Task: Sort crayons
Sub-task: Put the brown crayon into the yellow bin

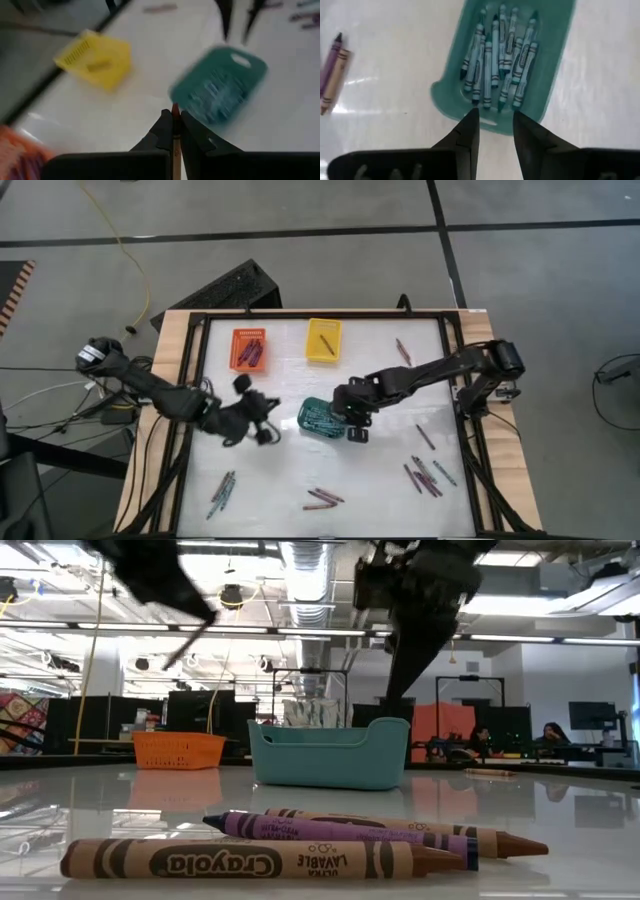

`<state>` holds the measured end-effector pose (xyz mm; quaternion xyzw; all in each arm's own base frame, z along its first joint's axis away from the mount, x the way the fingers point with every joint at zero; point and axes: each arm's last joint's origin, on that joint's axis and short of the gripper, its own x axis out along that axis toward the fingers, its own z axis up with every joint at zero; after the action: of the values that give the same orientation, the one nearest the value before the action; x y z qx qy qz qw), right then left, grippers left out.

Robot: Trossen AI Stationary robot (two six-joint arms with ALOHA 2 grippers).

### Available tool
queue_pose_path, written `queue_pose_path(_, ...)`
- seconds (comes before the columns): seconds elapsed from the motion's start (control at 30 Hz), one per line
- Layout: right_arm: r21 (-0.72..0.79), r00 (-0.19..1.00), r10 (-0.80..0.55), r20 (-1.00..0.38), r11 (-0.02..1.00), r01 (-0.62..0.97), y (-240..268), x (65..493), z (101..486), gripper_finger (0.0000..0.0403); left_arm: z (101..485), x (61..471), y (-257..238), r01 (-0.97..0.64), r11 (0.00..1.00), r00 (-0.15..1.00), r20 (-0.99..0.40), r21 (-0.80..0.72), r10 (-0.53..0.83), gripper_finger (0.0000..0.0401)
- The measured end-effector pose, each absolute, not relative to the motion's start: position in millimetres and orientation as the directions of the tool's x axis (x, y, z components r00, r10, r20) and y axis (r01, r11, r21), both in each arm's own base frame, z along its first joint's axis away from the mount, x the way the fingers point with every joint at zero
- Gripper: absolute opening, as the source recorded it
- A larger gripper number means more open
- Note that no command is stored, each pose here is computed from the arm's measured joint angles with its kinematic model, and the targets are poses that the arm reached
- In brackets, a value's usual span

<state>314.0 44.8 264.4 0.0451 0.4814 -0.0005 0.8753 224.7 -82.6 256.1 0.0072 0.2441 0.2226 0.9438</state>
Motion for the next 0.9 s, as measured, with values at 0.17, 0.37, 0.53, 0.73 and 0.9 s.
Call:
queue_pose_path(0.17,0.039,0.585,-0.020,-0.811,0.995,0.089,58,295,286,0.0113,270,248,-43,-0.416,0.894,0.809,-0.380,0.168,0.448,0.0000)
queue_pose_path(0.37,-0.033,0.532,-0.127,-0.837,0.983,0.183,73,267,294,0.0113,276,269,7,-0.422,0.899,0.848,-0.301,0.115,0.437,0.0000)
queue_pose_path(0.53,-0.153,0.472,-0.280,-0.836,0.945,0.290,85,252,290,0.0113,264,287,51,-0.446,0.893,0.849,-0.286,0.062,0.444,0.0000)
queue_pose_path(0.73,-0.231,0.398,-0.381,-0.834,0.898,0.374,84,245,274,0.0113,244,311,101,-0.469,0.883,0.827,-0.341,0.021,0.448,0.0000)
queue_pose_path(0.9,-0.243,0.353,-0.425,-0.834,0.856,0.457,59,245,245,0.0113,230,332,139,-0.473,0.880,0.809,-0.378,0.035,0.450,0.0000)
